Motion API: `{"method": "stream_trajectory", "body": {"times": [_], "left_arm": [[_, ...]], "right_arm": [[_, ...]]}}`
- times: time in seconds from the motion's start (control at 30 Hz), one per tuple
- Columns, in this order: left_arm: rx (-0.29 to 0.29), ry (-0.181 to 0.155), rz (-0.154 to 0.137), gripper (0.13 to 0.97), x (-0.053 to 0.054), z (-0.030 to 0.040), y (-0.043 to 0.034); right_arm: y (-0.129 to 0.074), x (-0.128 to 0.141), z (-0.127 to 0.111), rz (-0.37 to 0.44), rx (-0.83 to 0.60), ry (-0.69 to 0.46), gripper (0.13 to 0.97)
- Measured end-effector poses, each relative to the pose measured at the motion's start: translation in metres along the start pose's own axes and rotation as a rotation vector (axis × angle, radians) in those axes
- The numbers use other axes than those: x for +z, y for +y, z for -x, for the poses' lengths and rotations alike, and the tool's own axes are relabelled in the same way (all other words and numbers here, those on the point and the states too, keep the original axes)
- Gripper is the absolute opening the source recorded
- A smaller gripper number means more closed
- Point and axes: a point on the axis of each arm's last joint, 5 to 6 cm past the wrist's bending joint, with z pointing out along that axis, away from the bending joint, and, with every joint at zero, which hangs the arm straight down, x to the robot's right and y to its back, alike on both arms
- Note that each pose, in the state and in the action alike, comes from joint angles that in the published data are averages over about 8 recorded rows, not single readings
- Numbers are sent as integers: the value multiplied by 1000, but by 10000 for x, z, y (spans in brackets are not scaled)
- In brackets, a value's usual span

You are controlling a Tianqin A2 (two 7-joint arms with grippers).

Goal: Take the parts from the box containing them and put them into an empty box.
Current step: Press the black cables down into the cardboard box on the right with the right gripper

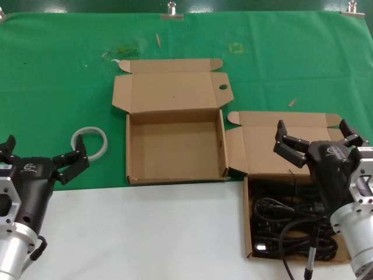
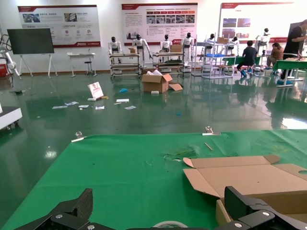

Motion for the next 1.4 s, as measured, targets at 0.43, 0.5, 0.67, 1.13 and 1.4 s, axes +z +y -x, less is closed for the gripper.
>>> {"method": "stream_trajectory", "body": {"times": [0.43, 0.5, 0.67, 1.13, 1.4], "left_arm": [[0, 0, 0, 965, 0, 0, 0], [0, 0, 0, 965, 0, 0, 0], [0, 0, 0, 965, 0, 0, 0], [0, 0, 0, 965, 0, 0, 0], [0, 0, 0, 965, 0, 0, 0]], "right_arm": [[0, 0, 0, 0, 0, 0, 966], [0, 0, 0, 0, 0, 0, 966], [0, 0, 0, 0, 0, 0, 966], [54, -41, 153, 23, 50, 6, 966], [110, -150, 452, 83, 103, 21, 966]]}}
